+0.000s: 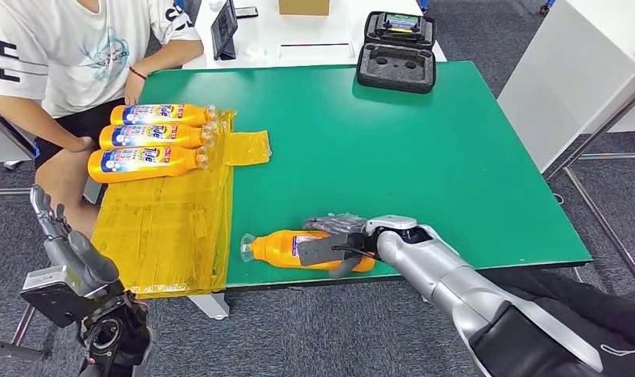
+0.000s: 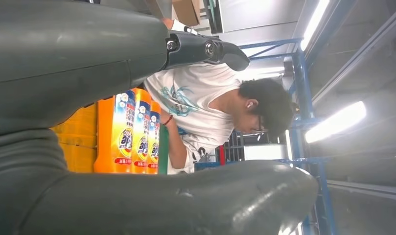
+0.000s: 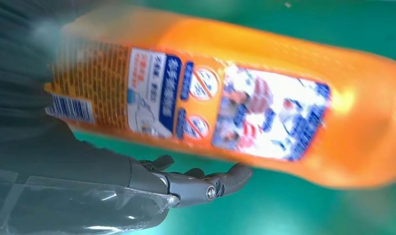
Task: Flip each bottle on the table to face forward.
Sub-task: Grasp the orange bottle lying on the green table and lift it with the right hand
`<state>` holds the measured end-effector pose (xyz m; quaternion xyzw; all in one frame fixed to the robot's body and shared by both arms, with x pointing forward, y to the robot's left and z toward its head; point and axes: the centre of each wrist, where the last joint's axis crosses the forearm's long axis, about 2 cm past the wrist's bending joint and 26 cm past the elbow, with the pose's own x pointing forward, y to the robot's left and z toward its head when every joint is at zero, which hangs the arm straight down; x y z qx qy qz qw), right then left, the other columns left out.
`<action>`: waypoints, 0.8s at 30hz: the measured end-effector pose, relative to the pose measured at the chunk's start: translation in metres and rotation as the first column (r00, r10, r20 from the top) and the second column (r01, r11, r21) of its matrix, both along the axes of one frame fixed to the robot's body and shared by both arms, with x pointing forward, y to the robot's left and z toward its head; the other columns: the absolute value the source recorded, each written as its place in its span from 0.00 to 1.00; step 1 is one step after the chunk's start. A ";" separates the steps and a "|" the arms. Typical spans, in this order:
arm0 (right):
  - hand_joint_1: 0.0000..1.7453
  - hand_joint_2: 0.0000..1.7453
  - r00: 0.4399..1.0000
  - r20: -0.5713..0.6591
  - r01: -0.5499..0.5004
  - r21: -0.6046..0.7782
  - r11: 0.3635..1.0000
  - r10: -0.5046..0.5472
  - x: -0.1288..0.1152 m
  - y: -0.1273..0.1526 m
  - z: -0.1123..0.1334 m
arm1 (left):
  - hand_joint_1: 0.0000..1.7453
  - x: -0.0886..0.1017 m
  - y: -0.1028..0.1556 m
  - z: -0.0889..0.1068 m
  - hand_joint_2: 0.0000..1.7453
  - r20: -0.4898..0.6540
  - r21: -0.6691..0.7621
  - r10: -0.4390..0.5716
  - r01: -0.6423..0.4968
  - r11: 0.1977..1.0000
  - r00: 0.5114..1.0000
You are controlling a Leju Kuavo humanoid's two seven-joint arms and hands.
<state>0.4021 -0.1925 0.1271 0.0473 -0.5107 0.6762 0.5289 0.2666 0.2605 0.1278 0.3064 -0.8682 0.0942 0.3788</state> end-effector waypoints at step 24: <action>0.89 1.00 0.999 0.033 0.033 -0.077 0.996 -0.030 -0.004 -0.010 -0.011 | 0.00 -0.001 -0.002 -0.003 0.00 -0.013 -0.028 -0.009 0.008 1.000 1.000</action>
